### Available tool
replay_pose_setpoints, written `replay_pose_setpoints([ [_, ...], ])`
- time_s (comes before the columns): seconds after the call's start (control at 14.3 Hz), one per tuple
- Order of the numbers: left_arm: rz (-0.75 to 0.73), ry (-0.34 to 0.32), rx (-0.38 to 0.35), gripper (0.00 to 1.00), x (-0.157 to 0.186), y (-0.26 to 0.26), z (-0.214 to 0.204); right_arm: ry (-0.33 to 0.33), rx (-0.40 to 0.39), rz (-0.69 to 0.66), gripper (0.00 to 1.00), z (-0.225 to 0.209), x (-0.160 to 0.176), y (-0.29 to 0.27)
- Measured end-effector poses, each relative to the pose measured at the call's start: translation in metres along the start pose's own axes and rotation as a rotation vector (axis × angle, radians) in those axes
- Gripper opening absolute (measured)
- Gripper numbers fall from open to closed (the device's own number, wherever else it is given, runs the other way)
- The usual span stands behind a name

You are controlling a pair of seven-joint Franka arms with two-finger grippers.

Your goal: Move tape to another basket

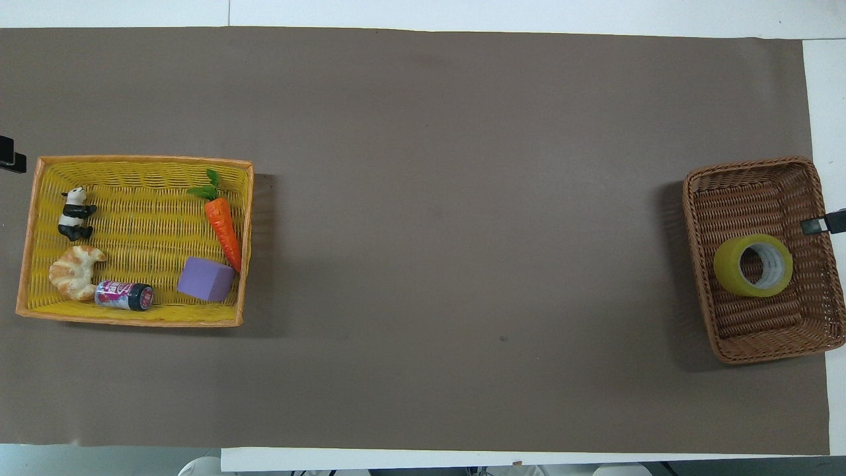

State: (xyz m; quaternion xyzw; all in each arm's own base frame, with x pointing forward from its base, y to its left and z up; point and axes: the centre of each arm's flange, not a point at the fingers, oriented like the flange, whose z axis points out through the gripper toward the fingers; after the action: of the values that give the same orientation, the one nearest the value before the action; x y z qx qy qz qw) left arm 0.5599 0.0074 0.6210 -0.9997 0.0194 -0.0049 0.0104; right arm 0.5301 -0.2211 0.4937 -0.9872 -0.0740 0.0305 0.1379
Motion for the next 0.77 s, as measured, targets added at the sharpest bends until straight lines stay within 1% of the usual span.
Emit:
replay_pose_setpoints([
  [0.21, -0.001, -0.016, -0.001, 0.99, 0.000, -0.001, 0.008, -0.010, -0.132, 0.121, 1.00, -0.031, 0.012, -0.058],
  [0.35, -0.002, -0.017, -0.001, 0.99, 0.000, -0.001, 0.008, -0.010, -0.187, 0.158, 1.00, -0.046, 0.015, -0.103],
  [0.49, -0.002, -0.017, -0.001, 0.99, 0.000, -0.001, 0.008, -0.037, -0.271, 0.162, 1.00, -0.063, 0.014, -0.147],
  [0.63, -0.002, -0.020, -0.001, 0.99, 0.000, -0.001, 0.008, -0.054, -0.291, 0.151, 1.00, -0.085, 0.011, -0.180],
  [0.77, -0.002, -0.025, -0.001, 0.99, 0.000, -0.001, 0.009, -0.052, -0.293, 0.147, 1.00, -0.099, 0.010, -0.189],
])
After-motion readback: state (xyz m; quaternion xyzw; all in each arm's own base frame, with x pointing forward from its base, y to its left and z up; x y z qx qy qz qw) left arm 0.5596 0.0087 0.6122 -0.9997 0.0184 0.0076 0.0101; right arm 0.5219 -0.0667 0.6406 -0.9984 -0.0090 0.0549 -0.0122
